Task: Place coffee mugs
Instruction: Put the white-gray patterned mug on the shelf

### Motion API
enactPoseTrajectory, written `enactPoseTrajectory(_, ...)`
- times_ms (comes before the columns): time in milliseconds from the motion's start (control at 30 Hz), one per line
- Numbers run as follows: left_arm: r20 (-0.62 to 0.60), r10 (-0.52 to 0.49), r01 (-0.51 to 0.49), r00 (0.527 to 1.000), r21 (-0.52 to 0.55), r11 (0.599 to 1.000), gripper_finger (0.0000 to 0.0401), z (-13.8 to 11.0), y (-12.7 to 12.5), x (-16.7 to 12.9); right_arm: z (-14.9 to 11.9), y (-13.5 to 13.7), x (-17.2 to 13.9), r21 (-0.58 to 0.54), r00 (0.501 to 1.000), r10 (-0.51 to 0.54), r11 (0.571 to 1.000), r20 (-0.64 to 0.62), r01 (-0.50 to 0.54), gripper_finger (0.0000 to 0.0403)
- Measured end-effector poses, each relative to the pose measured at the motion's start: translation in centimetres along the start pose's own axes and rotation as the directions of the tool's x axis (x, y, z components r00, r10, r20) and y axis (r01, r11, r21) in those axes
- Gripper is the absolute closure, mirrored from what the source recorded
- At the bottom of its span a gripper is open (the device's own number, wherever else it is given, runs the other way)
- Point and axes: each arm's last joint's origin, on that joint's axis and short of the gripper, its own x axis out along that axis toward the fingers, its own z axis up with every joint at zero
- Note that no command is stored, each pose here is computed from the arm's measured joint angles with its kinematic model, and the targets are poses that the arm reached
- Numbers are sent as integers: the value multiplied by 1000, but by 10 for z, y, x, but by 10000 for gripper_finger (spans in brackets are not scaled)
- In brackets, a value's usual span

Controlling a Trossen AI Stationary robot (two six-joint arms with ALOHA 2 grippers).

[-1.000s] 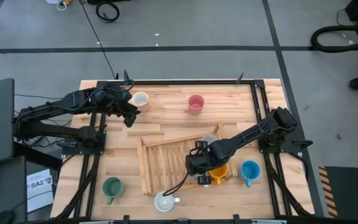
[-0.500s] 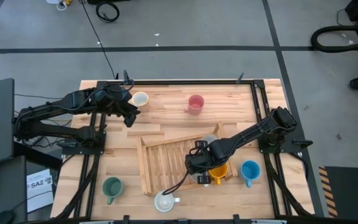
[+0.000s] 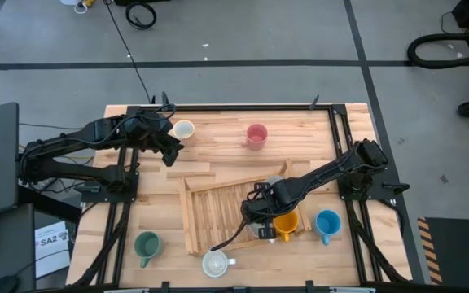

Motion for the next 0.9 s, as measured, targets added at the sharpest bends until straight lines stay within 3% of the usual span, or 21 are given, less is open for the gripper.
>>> enactPoseTrajectory(500,0,0,0,1000,0,1000,268,0,0,0,0,1,0,-19,1000,9,1000,-3,-9,231)
enactPoseTrajectory(900,0,0,0,1000,0,1000,268,0,0,0,3,0,0,-54,1000,7,998,28,-6,217)
